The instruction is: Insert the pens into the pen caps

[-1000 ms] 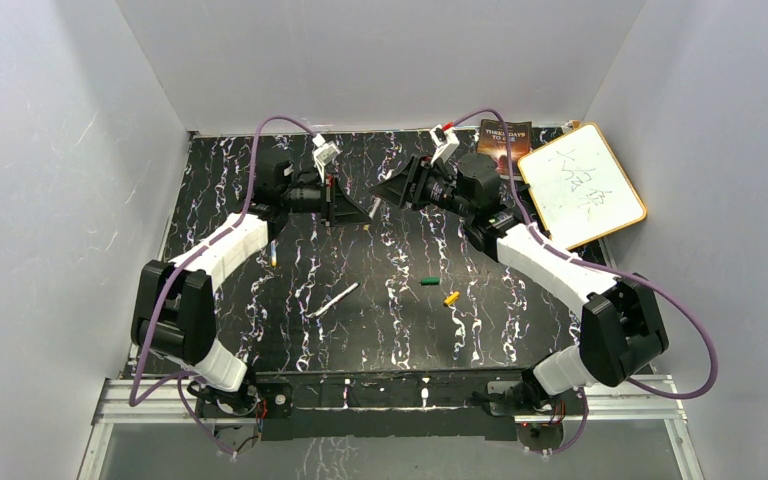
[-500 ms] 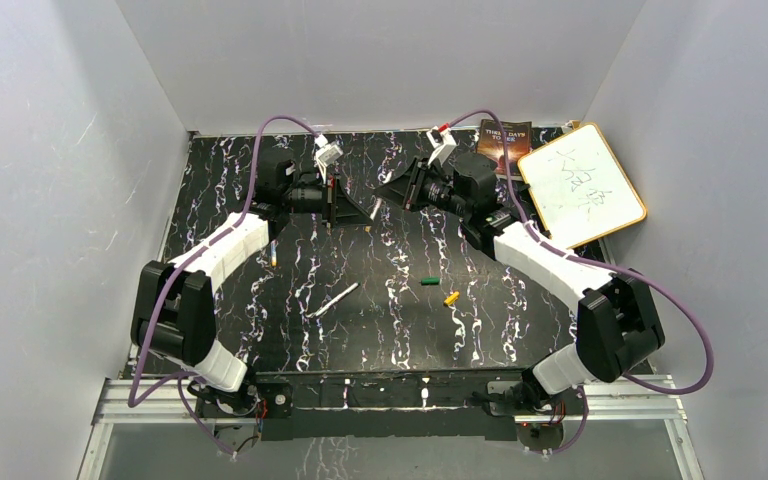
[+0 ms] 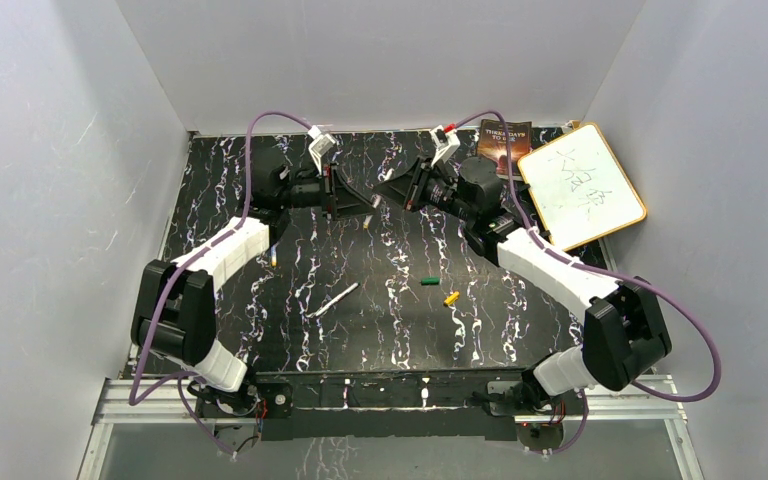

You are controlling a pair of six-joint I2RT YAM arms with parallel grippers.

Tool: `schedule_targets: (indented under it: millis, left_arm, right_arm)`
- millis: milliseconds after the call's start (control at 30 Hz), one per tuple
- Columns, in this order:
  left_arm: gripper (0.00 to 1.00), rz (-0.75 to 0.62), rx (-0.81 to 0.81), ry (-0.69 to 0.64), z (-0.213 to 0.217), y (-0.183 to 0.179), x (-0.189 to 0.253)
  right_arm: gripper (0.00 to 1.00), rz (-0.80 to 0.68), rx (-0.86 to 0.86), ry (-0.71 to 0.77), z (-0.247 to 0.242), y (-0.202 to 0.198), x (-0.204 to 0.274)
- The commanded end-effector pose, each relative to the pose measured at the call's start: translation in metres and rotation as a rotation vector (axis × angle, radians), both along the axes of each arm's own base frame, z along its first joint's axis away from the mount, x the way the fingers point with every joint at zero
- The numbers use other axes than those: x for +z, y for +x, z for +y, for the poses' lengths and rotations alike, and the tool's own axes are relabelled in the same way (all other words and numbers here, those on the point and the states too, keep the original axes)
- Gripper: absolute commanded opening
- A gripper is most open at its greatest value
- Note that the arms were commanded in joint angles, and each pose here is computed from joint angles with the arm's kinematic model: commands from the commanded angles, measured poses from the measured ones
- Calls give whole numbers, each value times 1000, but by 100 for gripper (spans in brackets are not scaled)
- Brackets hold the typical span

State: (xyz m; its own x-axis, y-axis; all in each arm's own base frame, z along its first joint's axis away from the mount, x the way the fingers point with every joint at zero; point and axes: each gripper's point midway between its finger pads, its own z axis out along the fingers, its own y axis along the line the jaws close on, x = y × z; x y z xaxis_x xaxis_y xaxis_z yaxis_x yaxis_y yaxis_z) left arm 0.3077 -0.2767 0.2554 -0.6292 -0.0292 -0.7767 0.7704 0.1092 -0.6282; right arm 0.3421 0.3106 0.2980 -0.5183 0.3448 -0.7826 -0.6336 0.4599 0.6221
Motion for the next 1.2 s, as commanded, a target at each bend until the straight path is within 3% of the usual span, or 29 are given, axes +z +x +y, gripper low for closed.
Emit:
schedule_targets:
  millis: [0, 667, 767, 833, 1033, 1067, 1133, 1167]
  left_arm:
    - [27, -60, -35, -68, -2, -7, 25]
    - [15, -53, -98, -54, -7, -19, 21]
    - [11, -56, -105, -50, -7, -21, 19]
    - [0, -63, -123, -53, -6, -24, 18]
    - [0, -80, -119, -56, -6, -24, 20]
    - [0, -80, -110, -54, -6, -22, 20]
    - [0, -68, -81, -37, -6, -16, 16]
    - [0, -63, -48, -23, -6, -10, 14]
  right_arm:
    - [0, -108, 16, 80, 0, -10, 37]
    - [0, -106, 9, 96, 0, -10, 37]
    - [0, -108, 1, 97, -1, -10, 38]
    - [0, -109, -1, 98, -2, -10, 38]
    - [0, -101, -8, 84, -3, -11, 33]
    - [8, -93, -29, 81, -6, -9, 32]
    - [41, -93, -72, 69, -13, -8, 30]
    - [51, -94, -97, 57, -18, -8, 29]
